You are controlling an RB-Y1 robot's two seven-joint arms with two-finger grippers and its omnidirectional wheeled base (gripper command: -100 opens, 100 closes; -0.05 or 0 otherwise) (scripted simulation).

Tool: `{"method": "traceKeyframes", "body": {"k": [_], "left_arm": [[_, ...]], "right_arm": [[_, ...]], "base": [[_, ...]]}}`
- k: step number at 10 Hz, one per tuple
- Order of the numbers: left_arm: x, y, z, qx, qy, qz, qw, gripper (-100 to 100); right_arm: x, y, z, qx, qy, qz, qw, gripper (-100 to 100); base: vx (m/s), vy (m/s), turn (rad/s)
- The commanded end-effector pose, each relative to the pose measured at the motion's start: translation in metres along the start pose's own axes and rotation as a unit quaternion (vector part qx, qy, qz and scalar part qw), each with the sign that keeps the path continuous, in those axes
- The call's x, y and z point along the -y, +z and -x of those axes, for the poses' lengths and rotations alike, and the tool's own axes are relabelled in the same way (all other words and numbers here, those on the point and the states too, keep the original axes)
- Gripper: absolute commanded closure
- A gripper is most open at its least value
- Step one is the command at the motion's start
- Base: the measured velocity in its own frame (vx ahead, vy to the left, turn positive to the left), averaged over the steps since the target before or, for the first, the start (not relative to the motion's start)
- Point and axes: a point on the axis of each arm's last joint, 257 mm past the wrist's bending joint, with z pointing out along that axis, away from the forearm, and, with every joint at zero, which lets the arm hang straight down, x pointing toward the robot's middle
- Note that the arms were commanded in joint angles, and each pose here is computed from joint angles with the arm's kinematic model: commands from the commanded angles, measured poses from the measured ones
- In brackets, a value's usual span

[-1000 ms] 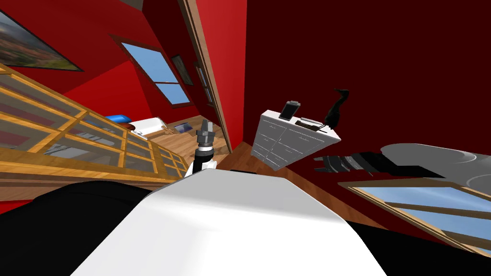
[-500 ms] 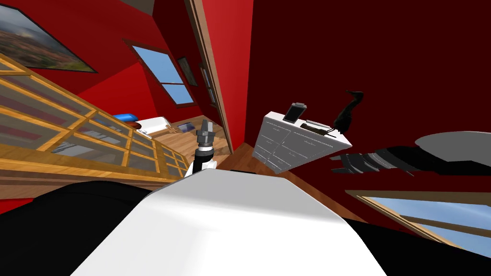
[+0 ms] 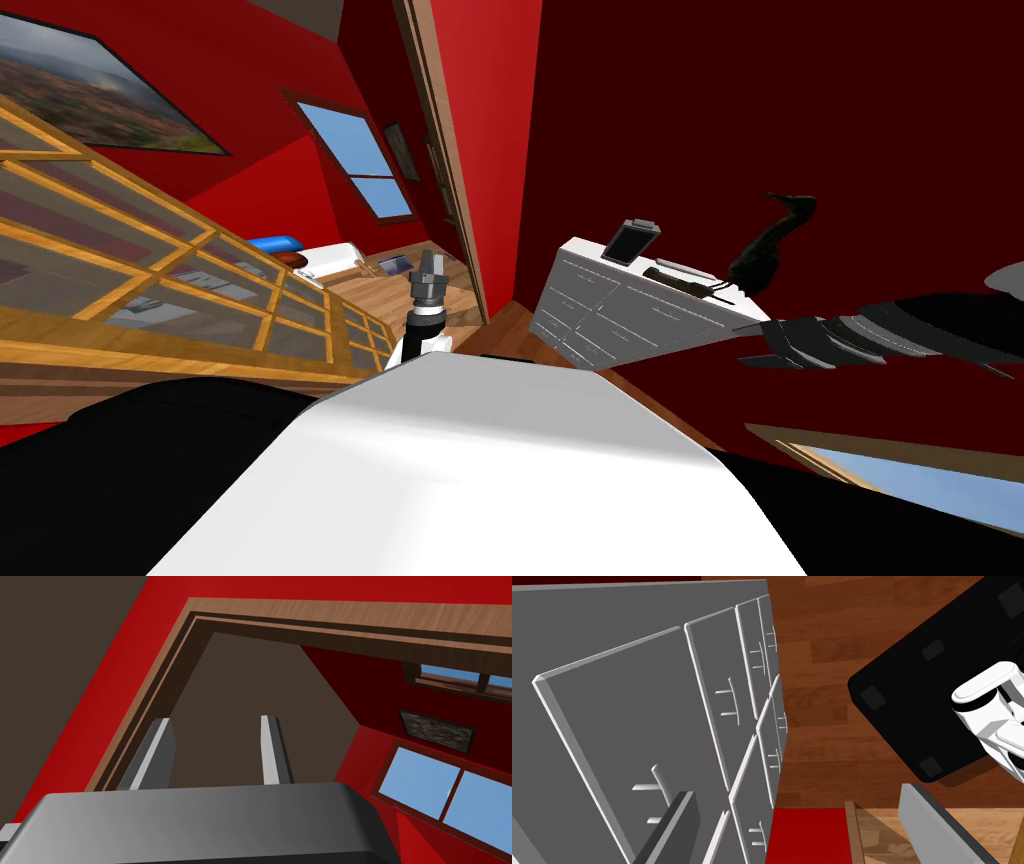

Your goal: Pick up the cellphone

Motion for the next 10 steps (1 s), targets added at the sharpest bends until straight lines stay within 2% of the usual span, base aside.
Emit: {"method": "traceKeyframes", "body": {"k": [1,2,3,4,6,8,9,10], "left_arm": [[0.0,0.0,0.0,0.0,0.0,0.0,1.0,0],[0.0,0.0,0.0,0.0,0.0,0.0,1.0,0],[0.0,0.0,0.0,0.0,0.0,0.0,1.0,0],[0.0,0.0,0.0,0.0,0.0,0.0,1.0,0],[0.0,0.0,0.0,0.0,0.0,0.0,1.0,0],[0.0,0.0,0.0,0.0,0.0,0.0,1.0,0],[0.0,0.0,0.0,0.0,0.0,0.0,1.0,0],[0.0,0.0,0.0,0.0,0.0,0.0,1.0,0]], "right_arm": [[0.009,-0.031,-0.019,-0.027,0.014,-0.02,0.9993,-100],[0.009,-0.031,-0.019,-0.027,0.014,-0.02,0.9993,-100],[0.012,-0.045,-0.028,-0.039,0.024,-0.03,0.9985,-100],[0.012,-0.045,-0.028,-0.039,0.024,-0.03,0.9985,-100],[0.015,-0.062,-0.041,-0.052,0.043,-0.041,0.9969,-100],[0.015,-0.066,-0.048,-0.056,0.056,-0.043,0.9959,-100],[0.015,-0.065,-0.046,-0.055,0.051,-0.043,0.9962,-100],[0.015,-0.065,-0.047,-0.055,0.052,-0.043,0.9962,0]], "base": [[0.215,0.014,0.181],[0.181,-0.007,0.063],[0.178,-0.015,0.078],[0.135,-0.017,0.053],[0.174,-0.013,0.109],[0.244,-0.038,0.114],[0.1,-0.018,0.016],[0.019,-0.003,0.003]]}}
